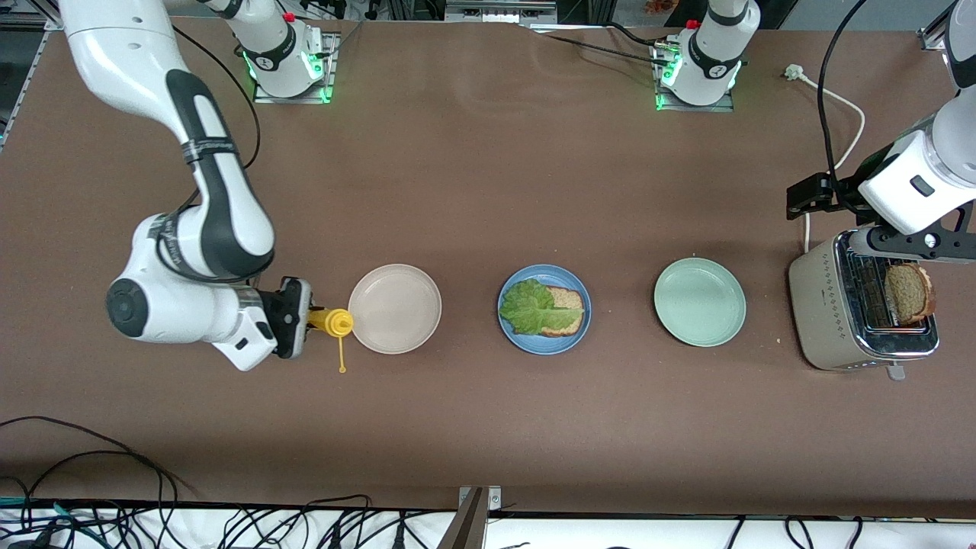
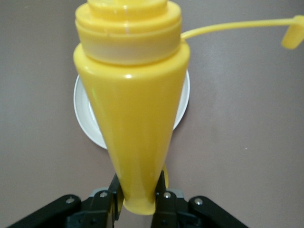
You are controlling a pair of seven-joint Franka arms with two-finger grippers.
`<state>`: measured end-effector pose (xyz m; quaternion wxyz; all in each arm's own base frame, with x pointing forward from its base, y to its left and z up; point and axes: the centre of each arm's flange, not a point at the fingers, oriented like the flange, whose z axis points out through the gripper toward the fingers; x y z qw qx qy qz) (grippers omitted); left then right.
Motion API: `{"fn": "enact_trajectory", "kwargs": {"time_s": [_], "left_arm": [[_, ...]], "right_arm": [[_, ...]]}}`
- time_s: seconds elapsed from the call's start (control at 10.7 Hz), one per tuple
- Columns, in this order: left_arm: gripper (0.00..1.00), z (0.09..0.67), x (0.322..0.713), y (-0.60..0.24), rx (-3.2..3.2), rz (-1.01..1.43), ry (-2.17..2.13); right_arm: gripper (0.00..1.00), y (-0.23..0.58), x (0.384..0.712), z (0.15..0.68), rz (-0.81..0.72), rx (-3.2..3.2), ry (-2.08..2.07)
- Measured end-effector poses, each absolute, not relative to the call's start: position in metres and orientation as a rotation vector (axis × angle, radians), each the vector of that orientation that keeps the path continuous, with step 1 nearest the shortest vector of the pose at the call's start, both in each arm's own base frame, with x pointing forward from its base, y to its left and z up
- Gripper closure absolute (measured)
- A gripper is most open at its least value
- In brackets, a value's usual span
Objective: Make sandwich in blue plate with both arms
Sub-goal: 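Carry the mustard bottle back beside the white plate, then set the mustard down with the right gripper while the left gripper reaches the toaster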
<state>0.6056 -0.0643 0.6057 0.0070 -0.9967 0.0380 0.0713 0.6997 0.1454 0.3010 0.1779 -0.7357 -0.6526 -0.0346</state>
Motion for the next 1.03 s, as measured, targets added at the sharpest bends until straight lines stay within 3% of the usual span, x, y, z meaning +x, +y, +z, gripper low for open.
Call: {"fn": "enact_trajectory", "kwargs": {"time_s": [0.47, 0.84, 1.03], "left_arm": [[0.00, 0.605, 0.607, -0.044, -3.120, 0.226, 0.066], [0.00, 0.602, 0.610, 0.005, -3.125, 0.237, -0.059], [0.00, 0.590, 0.613, 0.029, -3.124, 0.272, -0.117]], "right_arm": [[0.70, 0.046, 0.697, 0.221, -0.332, -1.796, -1.719], [0.70, 0.052, 0.683, 0.141, -0.432, -1.677, -1.591], [0.70, 0.051, 0.682, 0.134, -0.447, -1.663, -1.589]]}}
